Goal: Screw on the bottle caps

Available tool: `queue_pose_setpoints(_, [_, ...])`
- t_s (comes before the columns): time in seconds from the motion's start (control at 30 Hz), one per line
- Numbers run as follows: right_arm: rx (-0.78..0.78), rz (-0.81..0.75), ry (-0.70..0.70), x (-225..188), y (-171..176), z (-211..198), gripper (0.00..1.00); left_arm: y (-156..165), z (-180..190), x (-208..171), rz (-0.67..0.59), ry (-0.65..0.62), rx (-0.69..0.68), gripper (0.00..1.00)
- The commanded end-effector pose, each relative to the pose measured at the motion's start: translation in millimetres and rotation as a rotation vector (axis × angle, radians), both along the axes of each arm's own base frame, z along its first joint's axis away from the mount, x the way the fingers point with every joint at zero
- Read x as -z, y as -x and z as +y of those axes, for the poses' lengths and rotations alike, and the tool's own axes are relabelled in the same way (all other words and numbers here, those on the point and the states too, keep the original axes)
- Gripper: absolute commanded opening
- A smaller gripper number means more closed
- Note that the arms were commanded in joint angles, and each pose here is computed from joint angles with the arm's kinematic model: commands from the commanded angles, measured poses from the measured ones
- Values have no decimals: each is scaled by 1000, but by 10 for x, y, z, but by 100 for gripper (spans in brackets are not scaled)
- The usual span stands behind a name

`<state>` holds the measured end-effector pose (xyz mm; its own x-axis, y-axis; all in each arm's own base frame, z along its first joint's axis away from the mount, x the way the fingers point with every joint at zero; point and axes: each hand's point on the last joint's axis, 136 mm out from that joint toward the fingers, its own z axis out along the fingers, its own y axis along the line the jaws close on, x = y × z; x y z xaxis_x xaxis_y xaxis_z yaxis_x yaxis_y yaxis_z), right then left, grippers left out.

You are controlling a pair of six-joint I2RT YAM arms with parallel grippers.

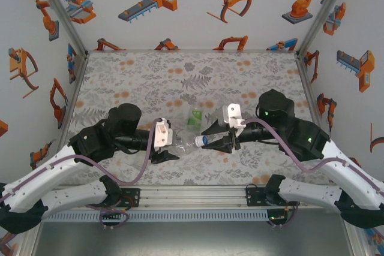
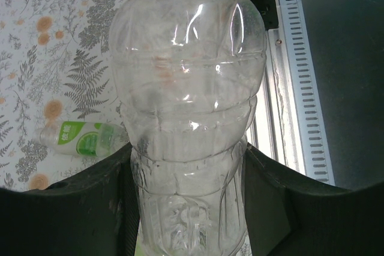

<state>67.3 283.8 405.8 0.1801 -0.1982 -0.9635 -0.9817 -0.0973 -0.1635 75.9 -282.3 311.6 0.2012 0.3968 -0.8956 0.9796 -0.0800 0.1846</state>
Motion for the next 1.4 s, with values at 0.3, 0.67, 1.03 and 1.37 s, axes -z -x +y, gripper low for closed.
queue_pose_setpoints(0.3, [198,241,-39,-36,-281,44,0,3,14,-152,-10,35,-11,0])
queue_pose_setpoints(0.67, [863,1231,-18,588,-837,-102,0,-304,73,-46,-83,-16,-174,0])
queue_pose_setpoints(1.03, [959,1546,7,686,-835,25,19,-414,82,64,-94,-57,-225,0])
queue_pose_setpoints(1.37, [955,1548,0,644,-817,-7,46,-441,108,120,-90,-80,-246,0])
